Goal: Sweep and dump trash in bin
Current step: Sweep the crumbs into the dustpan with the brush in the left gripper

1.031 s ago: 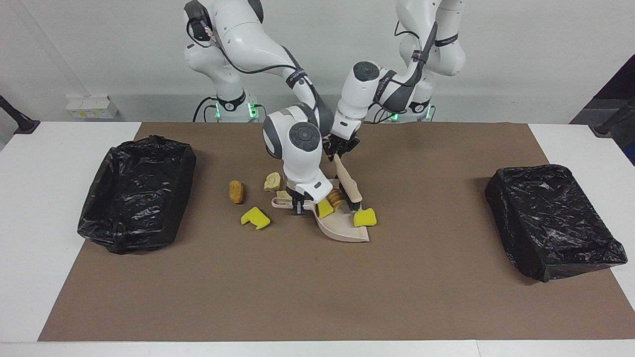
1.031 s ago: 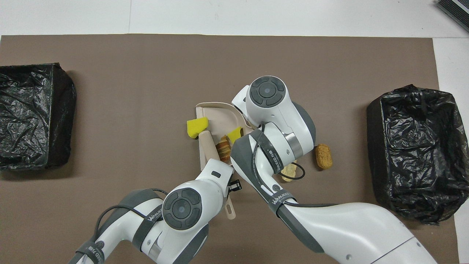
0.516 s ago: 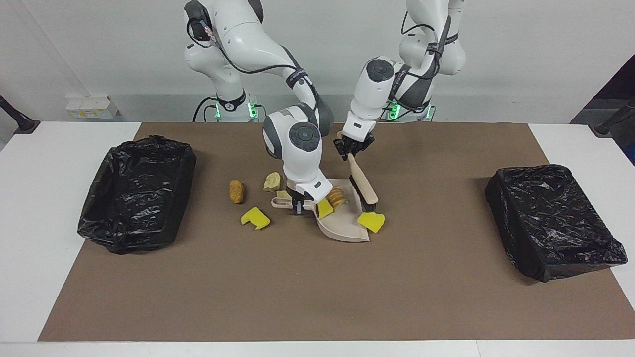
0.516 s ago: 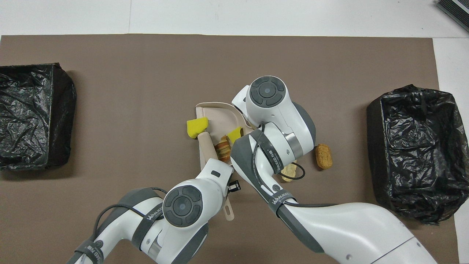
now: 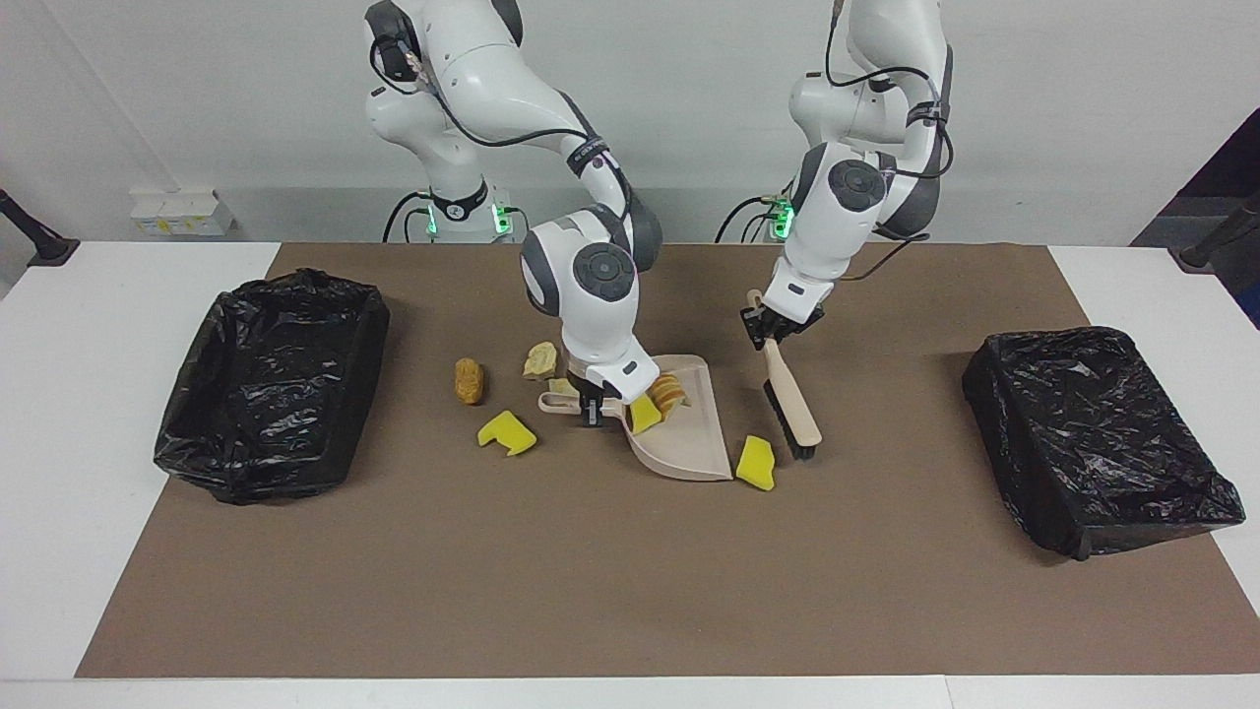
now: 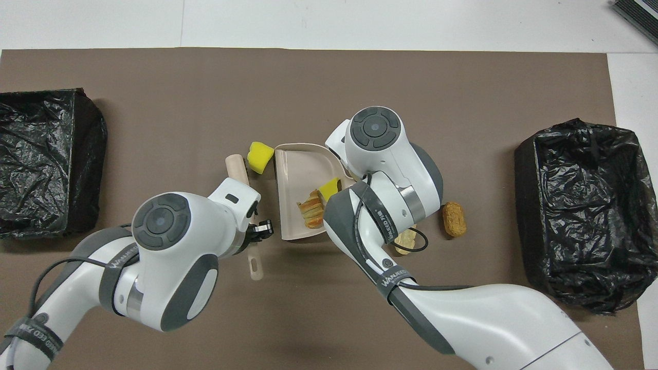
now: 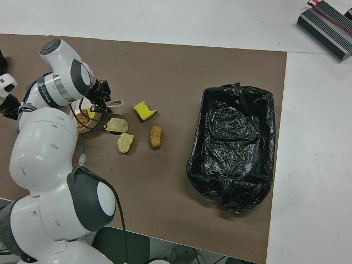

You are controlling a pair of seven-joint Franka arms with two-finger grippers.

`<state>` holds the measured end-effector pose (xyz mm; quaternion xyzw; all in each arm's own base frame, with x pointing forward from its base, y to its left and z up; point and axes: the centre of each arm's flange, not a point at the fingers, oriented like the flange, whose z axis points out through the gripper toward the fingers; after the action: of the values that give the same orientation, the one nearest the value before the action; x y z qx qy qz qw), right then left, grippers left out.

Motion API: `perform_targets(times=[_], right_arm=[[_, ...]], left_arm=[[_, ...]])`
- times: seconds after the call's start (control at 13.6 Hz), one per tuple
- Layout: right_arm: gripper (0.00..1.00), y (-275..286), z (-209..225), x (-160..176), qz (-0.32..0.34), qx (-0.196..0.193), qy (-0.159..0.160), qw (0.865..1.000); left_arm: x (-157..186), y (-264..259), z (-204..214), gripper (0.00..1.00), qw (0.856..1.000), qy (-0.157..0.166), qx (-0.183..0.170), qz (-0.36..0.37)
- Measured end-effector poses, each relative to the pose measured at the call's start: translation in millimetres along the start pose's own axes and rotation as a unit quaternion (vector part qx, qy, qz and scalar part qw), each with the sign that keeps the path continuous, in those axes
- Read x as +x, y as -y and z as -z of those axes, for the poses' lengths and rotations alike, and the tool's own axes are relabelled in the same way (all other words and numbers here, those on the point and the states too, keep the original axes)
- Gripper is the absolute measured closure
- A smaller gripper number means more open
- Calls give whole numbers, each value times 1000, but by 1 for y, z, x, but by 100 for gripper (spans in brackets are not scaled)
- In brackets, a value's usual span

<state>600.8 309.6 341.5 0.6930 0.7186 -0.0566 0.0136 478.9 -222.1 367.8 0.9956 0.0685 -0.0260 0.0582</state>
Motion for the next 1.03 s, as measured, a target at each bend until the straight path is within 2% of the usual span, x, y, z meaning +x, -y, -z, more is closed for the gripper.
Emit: perform_targets(times=[0.22, 0.37, 0.59, 0.88, 1.03], right_arm=[[68, 1, -2, -2, -21, 3, 1, 1000], [68, 2, -4, -6, -60, 11, 4, 998], [68, 5, -3, -6, -85, 15, 7, 996], [68, 6, -3, -6, -87, 15, 7, 996], [68, 6, -3, -6, -87, 15, 7, 996]], left_arm=[[38, -4, -13, 74, 1000, -1, -3, -27], [46, -14, -21, 74, 997, 12, 0, -70], [18, -49, -25, 74, 991, 48, 12, -127], [-40, -116, -25, 74, 984, 56, 10, -167], [-44, -120, -22, 74, 985, 55, 10, -164]])
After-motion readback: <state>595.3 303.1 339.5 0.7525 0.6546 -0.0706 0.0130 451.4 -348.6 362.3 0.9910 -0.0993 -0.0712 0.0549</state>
